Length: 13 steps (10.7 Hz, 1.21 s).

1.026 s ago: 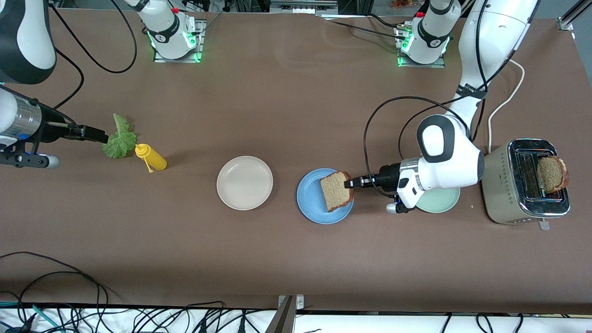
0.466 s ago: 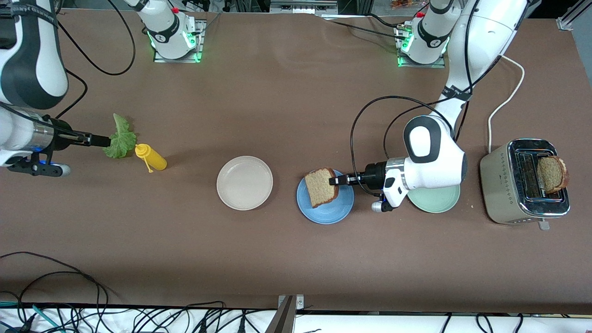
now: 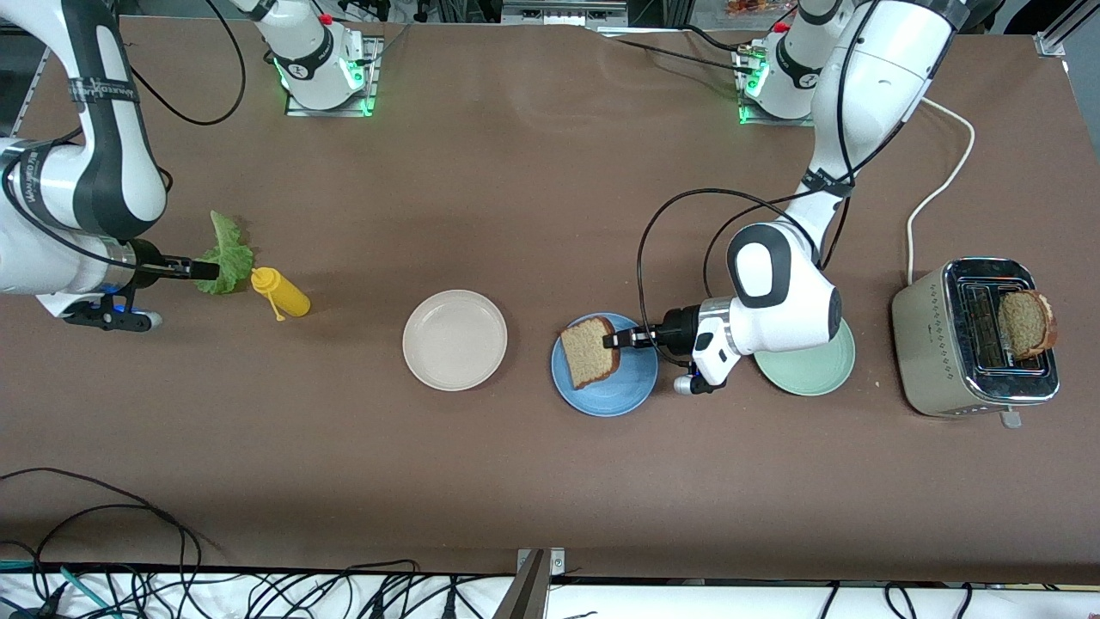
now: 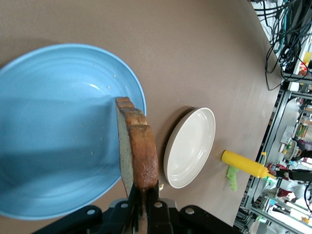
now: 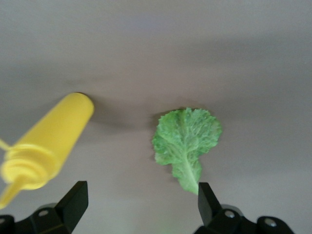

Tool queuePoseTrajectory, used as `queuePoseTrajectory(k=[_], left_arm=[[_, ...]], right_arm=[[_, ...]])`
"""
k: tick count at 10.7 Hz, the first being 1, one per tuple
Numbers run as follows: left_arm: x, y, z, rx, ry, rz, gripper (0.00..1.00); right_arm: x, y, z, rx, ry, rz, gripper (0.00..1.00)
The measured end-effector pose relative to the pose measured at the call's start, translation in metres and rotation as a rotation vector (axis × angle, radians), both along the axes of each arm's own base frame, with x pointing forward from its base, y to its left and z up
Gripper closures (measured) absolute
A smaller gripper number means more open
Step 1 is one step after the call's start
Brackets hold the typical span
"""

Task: Make sandwich in blue plate with both arms
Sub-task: 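Lay the bread on the blue plate while the right gripper grasps lettuce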

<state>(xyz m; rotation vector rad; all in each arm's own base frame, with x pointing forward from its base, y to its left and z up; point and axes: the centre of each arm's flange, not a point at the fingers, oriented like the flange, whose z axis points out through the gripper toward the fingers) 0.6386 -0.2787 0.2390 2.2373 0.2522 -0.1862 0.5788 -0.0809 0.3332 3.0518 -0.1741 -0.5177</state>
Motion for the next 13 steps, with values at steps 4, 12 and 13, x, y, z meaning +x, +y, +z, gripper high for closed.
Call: queuePoseTrajectory(k=[4,12,13], left_arm=[[0.001,0.004,-0.005,-0.002,-0.109,-0.086,0.92],[0.009,0.031,-0.024,0.028,-0.185,-0.124,0.67],[0.015,0.047,-0.027,0.042,-0.225,-0.137,0.53]], right_arm=[[-0.042,-0.032,-0.065,0.011,0.013,0.013,0.00],[-0.086,-0.074,-0.158,0.022,0.034,0.048,0.00],[-0.087,-0.076,-0.161,0.023,0.036,0.050,0.05]])
